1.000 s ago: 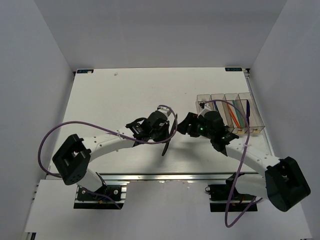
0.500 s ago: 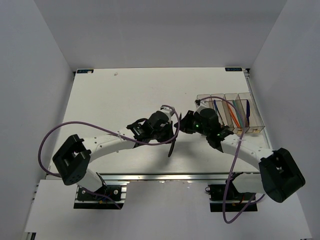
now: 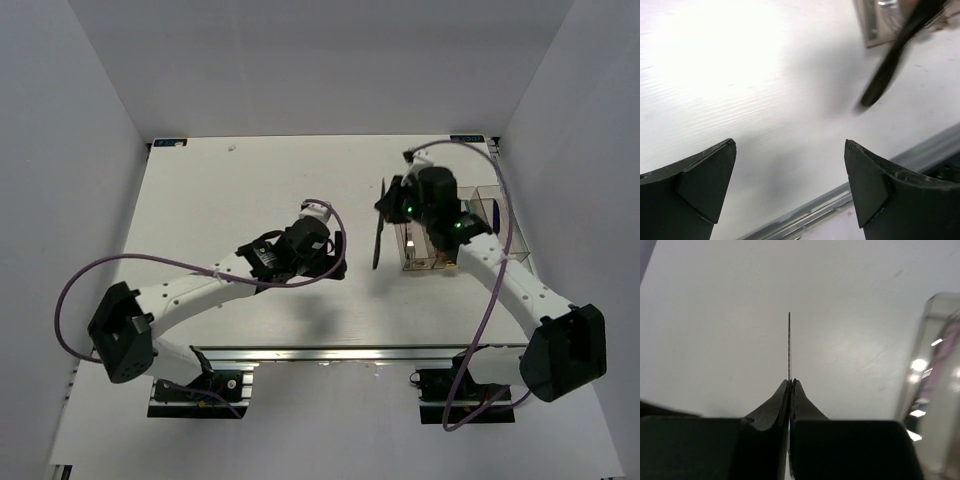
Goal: Sort the eating utensils into containers
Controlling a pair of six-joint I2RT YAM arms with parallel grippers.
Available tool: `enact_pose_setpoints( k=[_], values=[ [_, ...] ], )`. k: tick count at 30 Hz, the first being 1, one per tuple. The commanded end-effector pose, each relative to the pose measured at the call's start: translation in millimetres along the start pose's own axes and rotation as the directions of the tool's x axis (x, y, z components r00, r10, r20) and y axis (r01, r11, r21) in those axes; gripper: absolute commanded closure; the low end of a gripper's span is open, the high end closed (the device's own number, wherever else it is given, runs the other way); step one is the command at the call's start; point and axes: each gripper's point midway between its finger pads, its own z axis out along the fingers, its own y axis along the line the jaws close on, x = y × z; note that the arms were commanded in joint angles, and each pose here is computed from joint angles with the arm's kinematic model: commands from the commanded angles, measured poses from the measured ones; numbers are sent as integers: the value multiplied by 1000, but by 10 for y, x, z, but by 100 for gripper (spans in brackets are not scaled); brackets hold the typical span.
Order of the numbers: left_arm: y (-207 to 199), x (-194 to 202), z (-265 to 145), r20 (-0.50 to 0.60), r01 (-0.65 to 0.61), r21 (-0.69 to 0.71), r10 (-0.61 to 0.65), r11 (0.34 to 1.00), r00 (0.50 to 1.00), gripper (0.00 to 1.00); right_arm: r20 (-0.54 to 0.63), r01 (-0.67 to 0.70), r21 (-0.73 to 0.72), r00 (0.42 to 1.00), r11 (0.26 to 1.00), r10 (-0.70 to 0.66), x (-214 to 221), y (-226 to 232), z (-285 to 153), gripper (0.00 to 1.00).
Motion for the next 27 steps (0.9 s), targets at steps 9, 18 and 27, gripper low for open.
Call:
enact_pose_setpoints(
  k=[9,18,27],
  values=[
    [901,-156,-970,93,-154,-329,194,932,977,2,-138,342,715,924,609,-357,-1180,-1827,-726,100],
    [850,221,-938,74,-209,-158,223,965,972,2,-91,279,838,919,469,-385,-1472,-2364,-1033,100],
    [711,218,-989,119,-211,-60,217,976,969,2,-70,291,824,904,486,-421,-1735,-2791,-1118,100]
  ],
)
